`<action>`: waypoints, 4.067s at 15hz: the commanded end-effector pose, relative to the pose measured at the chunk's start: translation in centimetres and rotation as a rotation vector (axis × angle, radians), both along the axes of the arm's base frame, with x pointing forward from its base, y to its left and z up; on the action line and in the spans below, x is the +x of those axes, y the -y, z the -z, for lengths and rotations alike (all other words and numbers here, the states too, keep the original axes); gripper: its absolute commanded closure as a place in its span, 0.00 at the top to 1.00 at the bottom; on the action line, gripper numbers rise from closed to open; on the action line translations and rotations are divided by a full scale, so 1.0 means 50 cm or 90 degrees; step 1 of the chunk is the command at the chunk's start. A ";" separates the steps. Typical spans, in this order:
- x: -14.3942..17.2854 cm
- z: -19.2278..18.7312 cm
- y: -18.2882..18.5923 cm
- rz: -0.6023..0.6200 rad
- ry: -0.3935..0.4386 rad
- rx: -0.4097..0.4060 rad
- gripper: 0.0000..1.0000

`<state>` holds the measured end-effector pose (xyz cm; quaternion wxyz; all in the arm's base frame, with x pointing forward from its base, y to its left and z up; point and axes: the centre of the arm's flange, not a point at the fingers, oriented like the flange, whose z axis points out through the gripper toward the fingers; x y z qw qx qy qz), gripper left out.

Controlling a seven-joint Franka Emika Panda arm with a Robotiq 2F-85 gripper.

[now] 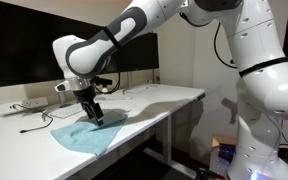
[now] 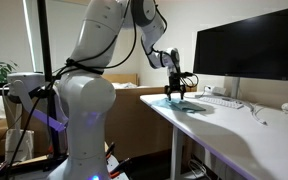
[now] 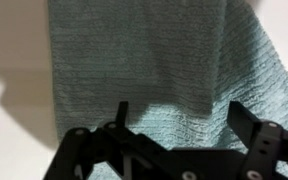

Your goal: Slide the towel across the table.

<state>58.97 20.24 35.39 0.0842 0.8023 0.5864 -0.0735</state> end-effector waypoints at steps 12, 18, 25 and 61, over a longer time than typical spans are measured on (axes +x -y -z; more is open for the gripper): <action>-0.035 0.033 0.032 0.017 -0.025 -0.005 0.60; -0.035 0.035 0.032 0.013 -0.033 -0.005 0.22; -0.017 0.033 0.018 0.008 -0.026 -0.009 0.09; 0.016 0.039 -0.183 -0.120 0.006 0.071 0.09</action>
